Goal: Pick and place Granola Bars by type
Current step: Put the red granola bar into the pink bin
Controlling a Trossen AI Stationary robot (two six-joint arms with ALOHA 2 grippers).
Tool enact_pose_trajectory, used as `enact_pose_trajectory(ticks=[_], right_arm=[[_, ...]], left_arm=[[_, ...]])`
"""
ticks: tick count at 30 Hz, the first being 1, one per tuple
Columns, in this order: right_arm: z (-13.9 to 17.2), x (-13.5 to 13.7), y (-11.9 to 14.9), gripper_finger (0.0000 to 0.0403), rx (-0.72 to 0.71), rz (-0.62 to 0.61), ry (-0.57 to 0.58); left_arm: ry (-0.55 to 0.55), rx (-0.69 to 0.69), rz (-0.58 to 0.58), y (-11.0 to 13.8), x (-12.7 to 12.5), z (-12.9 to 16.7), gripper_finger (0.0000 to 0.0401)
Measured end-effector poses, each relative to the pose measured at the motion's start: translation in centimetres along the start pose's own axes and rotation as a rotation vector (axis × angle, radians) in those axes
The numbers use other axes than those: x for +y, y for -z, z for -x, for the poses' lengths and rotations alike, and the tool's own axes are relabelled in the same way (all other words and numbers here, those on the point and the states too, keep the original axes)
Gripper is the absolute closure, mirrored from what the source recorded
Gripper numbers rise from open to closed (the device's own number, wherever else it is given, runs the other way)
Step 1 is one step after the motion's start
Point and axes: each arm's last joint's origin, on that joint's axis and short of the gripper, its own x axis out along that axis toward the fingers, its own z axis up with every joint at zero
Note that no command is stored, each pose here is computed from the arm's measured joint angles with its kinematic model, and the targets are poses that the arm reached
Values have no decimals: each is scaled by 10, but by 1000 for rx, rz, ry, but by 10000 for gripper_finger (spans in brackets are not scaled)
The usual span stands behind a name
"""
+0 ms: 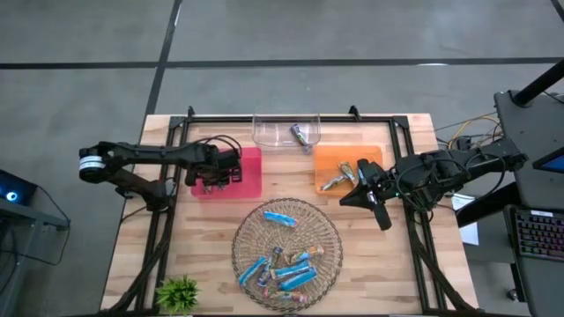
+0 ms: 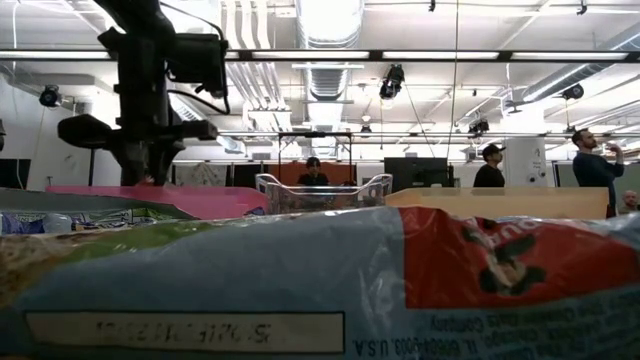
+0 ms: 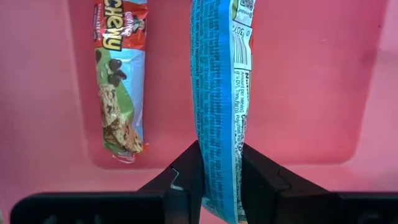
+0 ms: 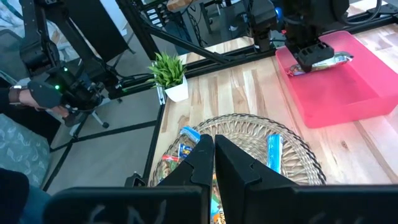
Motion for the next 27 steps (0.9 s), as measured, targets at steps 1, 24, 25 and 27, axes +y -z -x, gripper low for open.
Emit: enact_pose_trajectory(ticks=[1,24,25,27], right_arm=[[0,0,0,394,0,0,0],[0,0,0,394,-1,-4,0],[0,0,0,394,0,-4,0],[0,0,0,394,0,-4,0]], left_arm=[[-2,1,0,0,0,0,332],[7,-3,-37,-6,1,-1,332],[9,-4,-36,-7,0,-1,332],[11,-4,-45,-7,0,-1,329]])
